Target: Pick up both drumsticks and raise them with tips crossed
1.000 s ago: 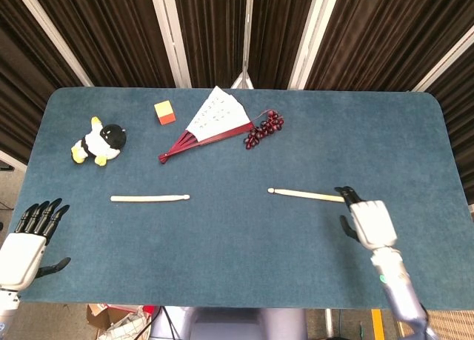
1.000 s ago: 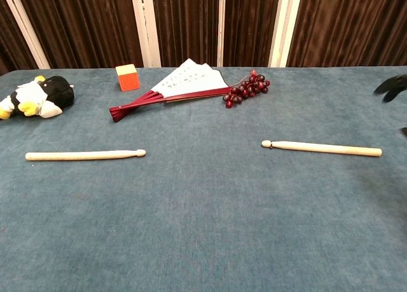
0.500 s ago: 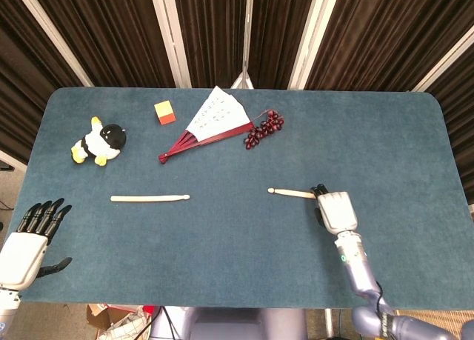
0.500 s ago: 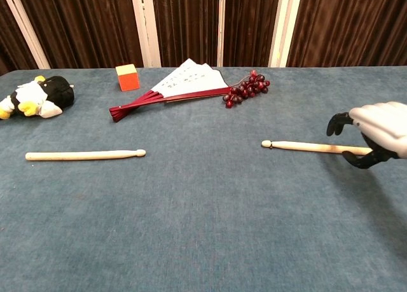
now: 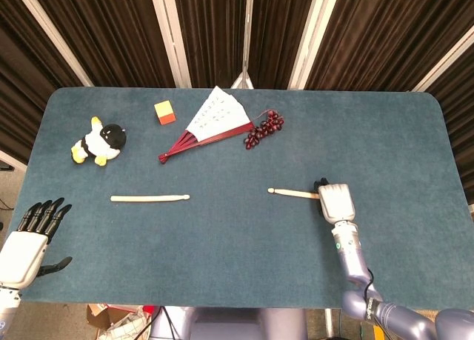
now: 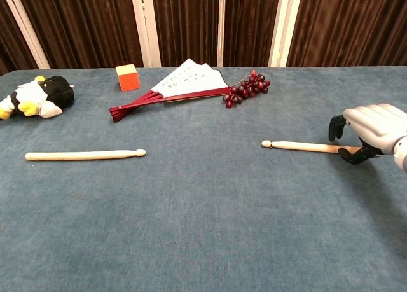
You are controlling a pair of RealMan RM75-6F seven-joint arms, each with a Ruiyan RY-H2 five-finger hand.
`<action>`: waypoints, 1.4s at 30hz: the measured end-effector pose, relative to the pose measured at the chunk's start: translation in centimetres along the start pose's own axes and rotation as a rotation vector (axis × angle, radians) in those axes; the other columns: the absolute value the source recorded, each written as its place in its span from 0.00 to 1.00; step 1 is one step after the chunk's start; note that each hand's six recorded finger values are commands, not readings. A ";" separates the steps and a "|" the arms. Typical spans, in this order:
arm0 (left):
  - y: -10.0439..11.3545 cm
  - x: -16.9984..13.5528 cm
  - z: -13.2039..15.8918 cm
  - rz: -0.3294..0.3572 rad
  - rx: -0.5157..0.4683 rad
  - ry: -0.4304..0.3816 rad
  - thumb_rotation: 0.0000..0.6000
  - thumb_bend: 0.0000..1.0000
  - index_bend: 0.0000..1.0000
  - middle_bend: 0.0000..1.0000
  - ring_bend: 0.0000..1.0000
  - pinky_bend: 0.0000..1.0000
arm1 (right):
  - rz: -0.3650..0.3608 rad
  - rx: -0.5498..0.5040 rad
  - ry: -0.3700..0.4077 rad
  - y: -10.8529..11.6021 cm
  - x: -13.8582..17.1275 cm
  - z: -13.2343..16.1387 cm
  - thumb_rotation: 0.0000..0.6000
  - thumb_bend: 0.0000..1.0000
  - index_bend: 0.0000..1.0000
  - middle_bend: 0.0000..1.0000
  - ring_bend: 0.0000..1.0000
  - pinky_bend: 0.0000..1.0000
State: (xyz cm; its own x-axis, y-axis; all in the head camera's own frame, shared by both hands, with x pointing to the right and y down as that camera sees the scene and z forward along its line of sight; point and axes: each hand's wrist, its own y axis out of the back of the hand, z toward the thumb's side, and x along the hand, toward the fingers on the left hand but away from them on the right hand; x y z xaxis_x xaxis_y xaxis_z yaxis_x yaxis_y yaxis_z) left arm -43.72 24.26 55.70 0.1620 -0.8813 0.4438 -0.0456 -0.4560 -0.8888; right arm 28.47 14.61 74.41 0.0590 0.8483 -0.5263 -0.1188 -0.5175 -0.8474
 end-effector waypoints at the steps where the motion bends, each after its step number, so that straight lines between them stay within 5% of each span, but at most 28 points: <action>1: 0.0 0.0 0.0 0.000 0.000 -0.001 1.00 0.13 0.00 0.00 0.00 0.03 | -0.001 0.000 -0.003 -0.1 -0.1 -0.1 1.00 0.47 0.42 0.40 0.72 0.79; 12: 0.0 0.0 0.1 0.002 0.002 0.000 1.00 0.13 0.00 0.00 0.00 0.03 | 0.003 0.009 -0.010 -1.2 0.3 -1.0 1.00 0.47 0.44 0.40 0.72 0.79; 22: -0.1 0.0 0.1 0.001 0.001 -0.001 1.00 0.13 0.00 0.00 0.00 0.03 | -0.011 -0.001 -0.008 -1.5 0.5 -1.1 1.00 0.47 0.83 0.65 0.75 0.79; 35: 0.0 0.5 0.7 -0.016 -0.018 -0.004 1.00 0.13 0.01 0.00 0.00 0.04 | -0.093 -0.073 0.067 0.7 0.8 -1.1 1.00 0.52 0.87 0.68 0.76 0.79; 40: 0.6 2.1 1.6 -0.010 -0.003 -0.027 1.00 0.16 0.06 0.02 0.08 0.22 | -0.146 -0.133 0.098 2.7 1.0 -1.4 1.00 0.52 0.87 0.68 0.76 0.79; 42: 0.8 3.0 2.0 -0.012 0.006 -0.035 1.00 0.21 0.09 0.09 0.25 0.41 | -0.166 -0.155 0.108 3.4 1.2 -1.6 1.00 0.52 0.87 0.68 0.76 0.79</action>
State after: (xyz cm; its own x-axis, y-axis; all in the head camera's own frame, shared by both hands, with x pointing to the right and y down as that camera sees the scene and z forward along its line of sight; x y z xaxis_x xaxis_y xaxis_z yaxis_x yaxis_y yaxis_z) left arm -41.27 21.46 56.11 0.1971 -0.8709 0.4502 -0.0379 -0.4656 -0.8842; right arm 29.67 13.67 70.79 0.1716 0.9104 -0.3765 0.0543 -0.3903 -0.9191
